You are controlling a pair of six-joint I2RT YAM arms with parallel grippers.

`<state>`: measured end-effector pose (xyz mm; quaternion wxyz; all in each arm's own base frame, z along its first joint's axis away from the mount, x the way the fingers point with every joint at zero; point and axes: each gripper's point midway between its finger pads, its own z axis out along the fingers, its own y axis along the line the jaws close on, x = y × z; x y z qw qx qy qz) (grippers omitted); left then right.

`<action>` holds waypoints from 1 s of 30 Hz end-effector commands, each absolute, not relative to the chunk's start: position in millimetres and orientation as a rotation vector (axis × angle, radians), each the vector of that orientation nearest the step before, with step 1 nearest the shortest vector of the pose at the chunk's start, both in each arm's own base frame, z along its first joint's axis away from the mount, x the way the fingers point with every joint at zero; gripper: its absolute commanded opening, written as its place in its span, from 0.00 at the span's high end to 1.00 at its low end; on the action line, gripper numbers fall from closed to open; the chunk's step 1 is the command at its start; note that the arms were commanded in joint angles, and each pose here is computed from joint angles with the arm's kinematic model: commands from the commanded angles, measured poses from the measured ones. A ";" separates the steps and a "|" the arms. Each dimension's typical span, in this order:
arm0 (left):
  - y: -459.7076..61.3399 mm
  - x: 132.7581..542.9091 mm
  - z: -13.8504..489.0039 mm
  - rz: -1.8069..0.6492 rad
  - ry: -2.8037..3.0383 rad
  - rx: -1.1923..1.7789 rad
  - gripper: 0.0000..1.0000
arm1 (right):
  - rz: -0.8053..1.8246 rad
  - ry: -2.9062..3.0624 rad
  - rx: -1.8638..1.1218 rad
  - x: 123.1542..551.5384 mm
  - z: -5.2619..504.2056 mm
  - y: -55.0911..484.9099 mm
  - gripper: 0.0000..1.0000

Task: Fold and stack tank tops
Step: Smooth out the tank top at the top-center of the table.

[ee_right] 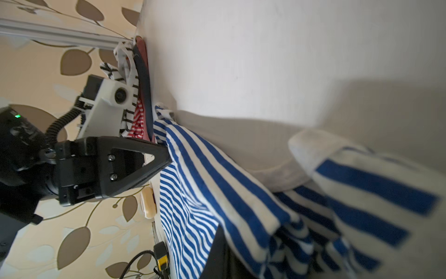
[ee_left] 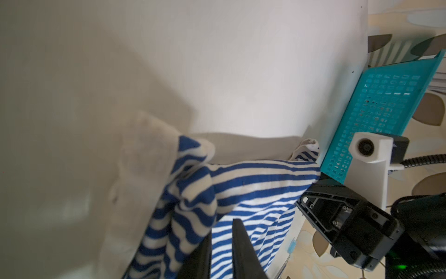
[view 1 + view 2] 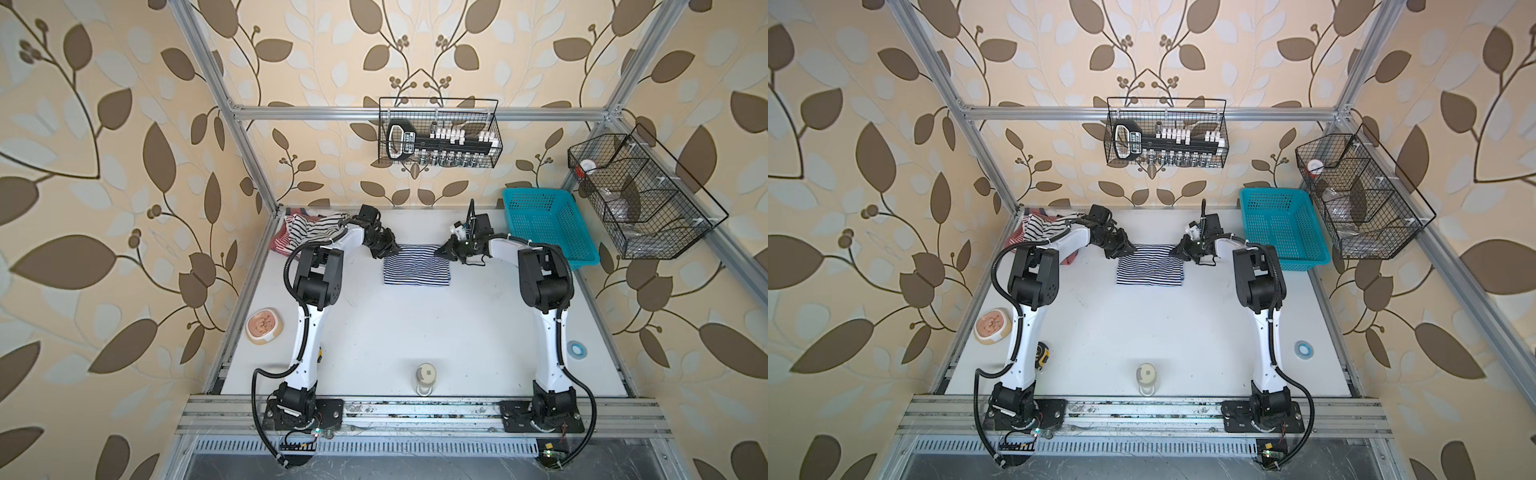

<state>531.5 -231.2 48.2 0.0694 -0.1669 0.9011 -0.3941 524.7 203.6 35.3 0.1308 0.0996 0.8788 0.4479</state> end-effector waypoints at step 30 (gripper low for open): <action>-174.1 478.9 76.5 -0.752 2.819 -0.242 0.22 | 1.154 2.520 0.118 404.9 116.1 165.4 0.66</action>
